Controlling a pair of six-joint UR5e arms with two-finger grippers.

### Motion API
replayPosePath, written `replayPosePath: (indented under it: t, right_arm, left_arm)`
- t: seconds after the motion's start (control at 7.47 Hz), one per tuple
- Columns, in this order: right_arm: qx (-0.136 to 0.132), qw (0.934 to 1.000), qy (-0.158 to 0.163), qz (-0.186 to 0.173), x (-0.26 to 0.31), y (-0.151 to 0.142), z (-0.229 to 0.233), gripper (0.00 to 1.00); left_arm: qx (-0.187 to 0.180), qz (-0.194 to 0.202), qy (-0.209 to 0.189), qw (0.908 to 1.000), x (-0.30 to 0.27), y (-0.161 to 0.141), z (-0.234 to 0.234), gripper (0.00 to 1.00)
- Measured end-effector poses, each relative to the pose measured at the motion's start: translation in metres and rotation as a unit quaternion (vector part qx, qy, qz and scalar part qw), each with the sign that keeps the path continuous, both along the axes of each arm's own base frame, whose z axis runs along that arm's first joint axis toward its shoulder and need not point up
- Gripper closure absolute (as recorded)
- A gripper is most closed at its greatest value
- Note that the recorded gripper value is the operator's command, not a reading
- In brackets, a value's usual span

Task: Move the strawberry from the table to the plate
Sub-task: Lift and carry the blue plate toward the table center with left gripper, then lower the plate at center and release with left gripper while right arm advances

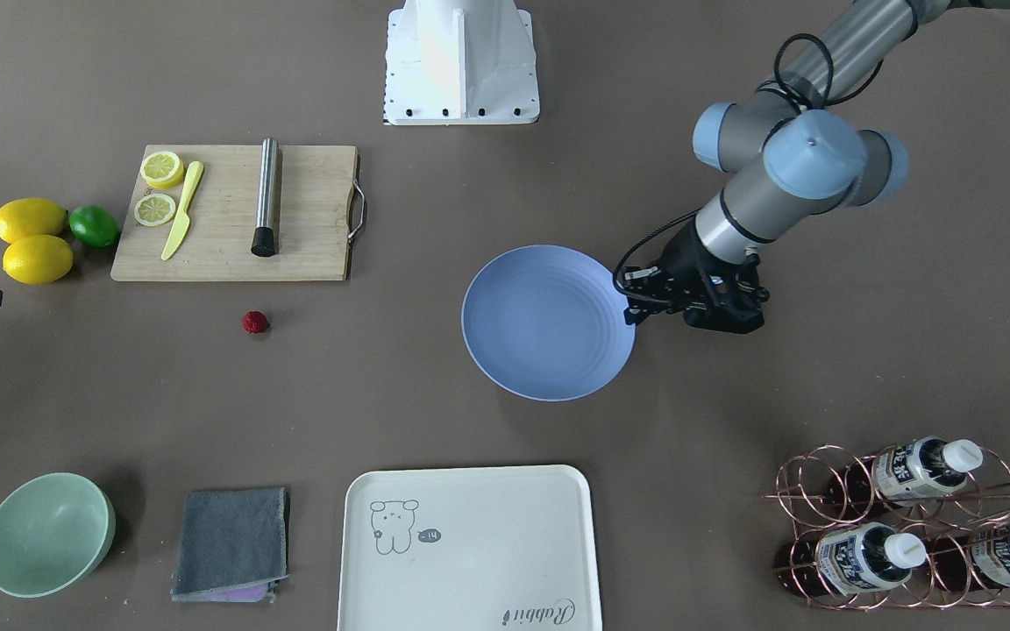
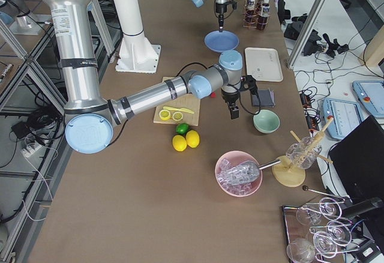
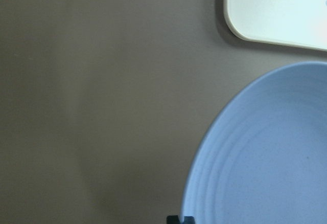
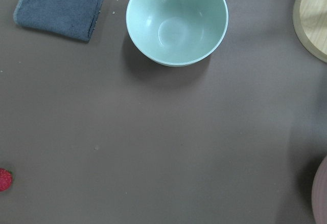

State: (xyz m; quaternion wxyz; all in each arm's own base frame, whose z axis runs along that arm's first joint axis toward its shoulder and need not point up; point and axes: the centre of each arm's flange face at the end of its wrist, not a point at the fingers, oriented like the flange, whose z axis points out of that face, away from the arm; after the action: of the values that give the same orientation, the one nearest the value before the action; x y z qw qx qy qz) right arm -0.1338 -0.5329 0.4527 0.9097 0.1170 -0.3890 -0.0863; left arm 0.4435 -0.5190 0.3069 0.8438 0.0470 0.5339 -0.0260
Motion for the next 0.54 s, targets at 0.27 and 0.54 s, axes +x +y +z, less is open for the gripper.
replayPosePath:
  t: [0.27,0.54]
  right_arm:
    - [-0.017,0.9998,-0.005,0.007,-0.017,-0.005,-0.003,0.00]
    - [-0.023,0.9997,-0.006,0.008,-0.024,-0.005,-0.004,0.00]
  left_arm:
    - [0.000,-0.003,-0.013,0.9999,0.046,0.020,-0.015,1.00]
    - [0.004,0.000,-0.019,0.9998,0.070,0.037,-0.017,1.00]
